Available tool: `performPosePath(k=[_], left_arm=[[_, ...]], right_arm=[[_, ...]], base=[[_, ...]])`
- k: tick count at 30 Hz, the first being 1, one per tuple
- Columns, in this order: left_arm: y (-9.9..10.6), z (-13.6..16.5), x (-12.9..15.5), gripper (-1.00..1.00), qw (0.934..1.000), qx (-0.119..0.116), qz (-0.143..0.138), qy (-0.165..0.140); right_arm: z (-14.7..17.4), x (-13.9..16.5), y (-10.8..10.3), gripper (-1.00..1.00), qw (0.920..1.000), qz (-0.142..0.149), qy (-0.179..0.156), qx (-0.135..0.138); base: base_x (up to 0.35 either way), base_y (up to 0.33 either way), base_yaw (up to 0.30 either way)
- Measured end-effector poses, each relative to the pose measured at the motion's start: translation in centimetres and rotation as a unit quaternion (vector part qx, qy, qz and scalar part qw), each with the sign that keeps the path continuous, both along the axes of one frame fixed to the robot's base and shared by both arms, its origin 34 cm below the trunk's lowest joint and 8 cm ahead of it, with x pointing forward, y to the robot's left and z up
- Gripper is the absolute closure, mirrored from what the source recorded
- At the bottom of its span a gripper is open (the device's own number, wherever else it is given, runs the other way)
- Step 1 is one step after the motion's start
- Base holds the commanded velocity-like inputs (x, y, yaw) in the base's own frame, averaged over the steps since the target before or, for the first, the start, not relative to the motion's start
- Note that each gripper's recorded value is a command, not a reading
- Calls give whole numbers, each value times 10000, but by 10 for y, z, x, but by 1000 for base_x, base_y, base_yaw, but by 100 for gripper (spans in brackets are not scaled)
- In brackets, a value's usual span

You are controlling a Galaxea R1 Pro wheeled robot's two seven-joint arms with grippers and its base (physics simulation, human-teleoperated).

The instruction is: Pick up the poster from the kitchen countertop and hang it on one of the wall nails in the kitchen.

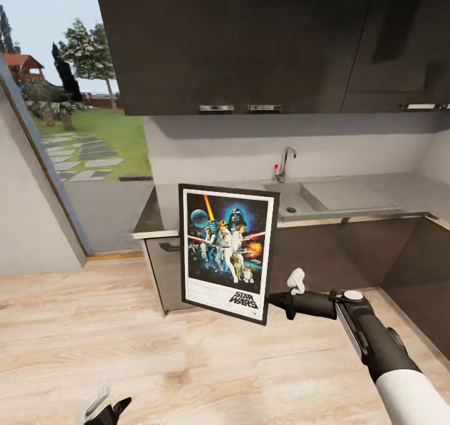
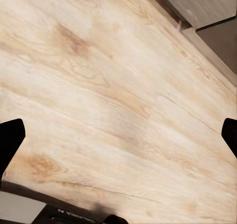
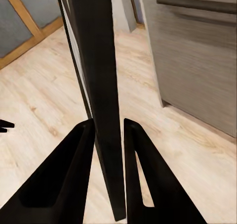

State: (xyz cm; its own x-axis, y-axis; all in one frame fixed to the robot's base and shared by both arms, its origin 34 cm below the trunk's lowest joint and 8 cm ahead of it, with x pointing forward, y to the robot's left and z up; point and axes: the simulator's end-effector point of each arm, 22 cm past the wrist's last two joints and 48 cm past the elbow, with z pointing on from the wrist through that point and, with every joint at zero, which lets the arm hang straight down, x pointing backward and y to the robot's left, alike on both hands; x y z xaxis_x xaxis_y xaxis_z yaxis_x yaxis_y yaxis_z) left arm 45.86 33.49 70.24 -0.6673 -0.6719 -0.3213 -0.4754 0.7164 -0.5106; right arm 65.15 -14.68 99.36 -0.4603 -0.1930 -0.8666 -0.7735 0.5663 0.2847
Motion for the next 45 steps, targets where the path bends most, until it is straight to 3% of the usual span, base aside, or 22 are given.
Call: performPosePath(k=[11, 45], left_arm=[[1, 0, 0, -100, 10000, 1, 3, 5], [1, 14, 11, -100, 9998, -8, 4, -188]], right_arm=[[0, 0, 0, 100, 10000, 0, -1, 2], [20, -1, 1, 100, 9998, 6, -185, 4]], base=[[0, 287, 223], [0, 288, 27]])
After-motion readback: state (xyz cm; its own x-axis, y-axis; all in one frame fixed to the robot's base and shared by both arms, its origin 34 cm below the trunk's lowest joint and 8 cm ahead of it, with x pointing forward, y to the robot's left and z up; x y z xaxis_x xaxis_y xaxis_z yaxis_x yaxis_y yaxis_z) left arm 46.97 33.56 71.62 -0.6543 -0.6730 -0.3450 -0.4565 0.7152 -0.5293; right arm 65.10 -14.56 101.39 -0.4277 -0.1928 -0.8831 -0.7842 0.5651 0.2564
